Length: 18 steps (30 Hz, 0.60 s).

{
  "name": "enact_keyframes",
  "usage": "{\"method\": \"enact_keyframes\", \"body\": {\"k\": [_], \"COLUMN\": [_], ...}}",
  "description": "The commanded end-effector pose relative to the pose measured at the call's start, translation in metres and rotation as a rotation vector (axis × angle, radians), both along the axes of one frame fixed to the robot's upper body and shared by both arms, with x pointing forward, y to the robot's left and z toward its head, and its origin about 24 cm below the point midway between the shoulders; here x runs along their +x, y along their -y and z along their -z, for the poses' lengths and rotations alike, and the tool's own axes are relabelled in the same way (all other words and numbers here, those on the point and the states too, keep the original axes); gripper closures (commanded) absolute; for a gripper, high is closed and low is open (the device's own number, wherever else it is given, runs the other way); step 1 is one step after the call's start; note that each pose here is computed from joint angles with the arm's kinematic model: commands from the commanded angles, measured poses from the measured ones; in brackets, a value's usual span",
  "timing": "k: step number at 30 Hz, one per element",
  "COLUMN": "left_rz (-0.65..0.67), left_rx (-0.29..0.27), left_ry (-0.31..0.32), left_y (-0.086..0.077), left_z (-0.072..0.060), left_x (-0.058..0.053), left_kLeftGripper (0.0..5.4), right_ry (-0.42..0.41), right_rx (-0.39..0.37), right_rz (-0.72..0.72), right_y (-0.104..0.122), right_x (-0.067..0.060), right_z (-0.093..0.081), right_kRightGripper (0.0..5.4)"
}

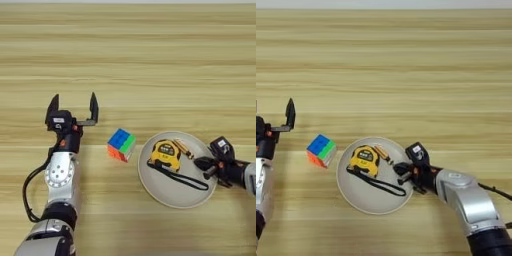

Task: Move the objects on the table

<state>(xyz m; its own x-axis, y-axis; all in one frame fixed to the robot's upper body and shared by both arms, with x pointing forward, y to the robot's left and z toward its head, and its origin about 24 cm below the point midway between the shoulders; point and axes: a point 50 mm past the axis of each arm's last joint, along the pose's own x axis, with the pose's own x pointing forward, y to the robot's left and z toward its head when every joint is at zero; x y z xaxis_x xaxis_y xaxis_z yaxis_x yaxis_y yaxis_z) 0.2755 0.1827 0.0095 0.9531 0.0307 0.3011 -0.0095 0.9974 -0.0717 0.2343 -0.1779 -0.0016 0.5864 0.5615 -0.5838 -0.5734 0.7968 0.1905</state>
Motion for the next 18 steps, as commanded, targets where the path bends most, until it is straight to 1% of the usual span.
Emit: {"method": "enact_keyframes", "body": {"k": [1,2,3,4,10,18], "left_rz": [0.005,0.005,0.004,0.004,0.003,0.002], "left_rx": [-0.008,-0.008,-0.008,-0.008,-0.006,-0.005], "left_ry": [0.005,0.005,0.006,0.006,0.005,0.002], "left_y": [0.0035,0.0036,0.0035,0.0035,0.0025,0.0015], "left_z": [-0.0018,-0.0018,-0.0018,-0.0018,-0.0018,-0.0014], "left_x": [0.003,0.0031,0.003,0.003,0.0033,0.0033], "left_kLeftGripper": [0.0,0.0,0.0,0.0,0.0,0.0], "right_ry": [0.01,0.011,0.013,0.015,0.024,0.051], "right_rx": [0.0,0.002,0.004,0.005,0.01,0.029], "right_rz": [0.02,0.019,0.019,0.02,0.019,0.009], "right_y": [0.0016,0.0013,0.0011,0.0011,0.0,-0.0022], "right_x": [0.0051,0.0053,0.0055,0.0059,0.0072,0.0084], "right_z": [-0.003,-0.0032,-0.0037,-0.0042,-0.0049,-0.0097], "right_kRightGripper": [4.94,4.89,4.69,4.69,3.89,3.1]}}
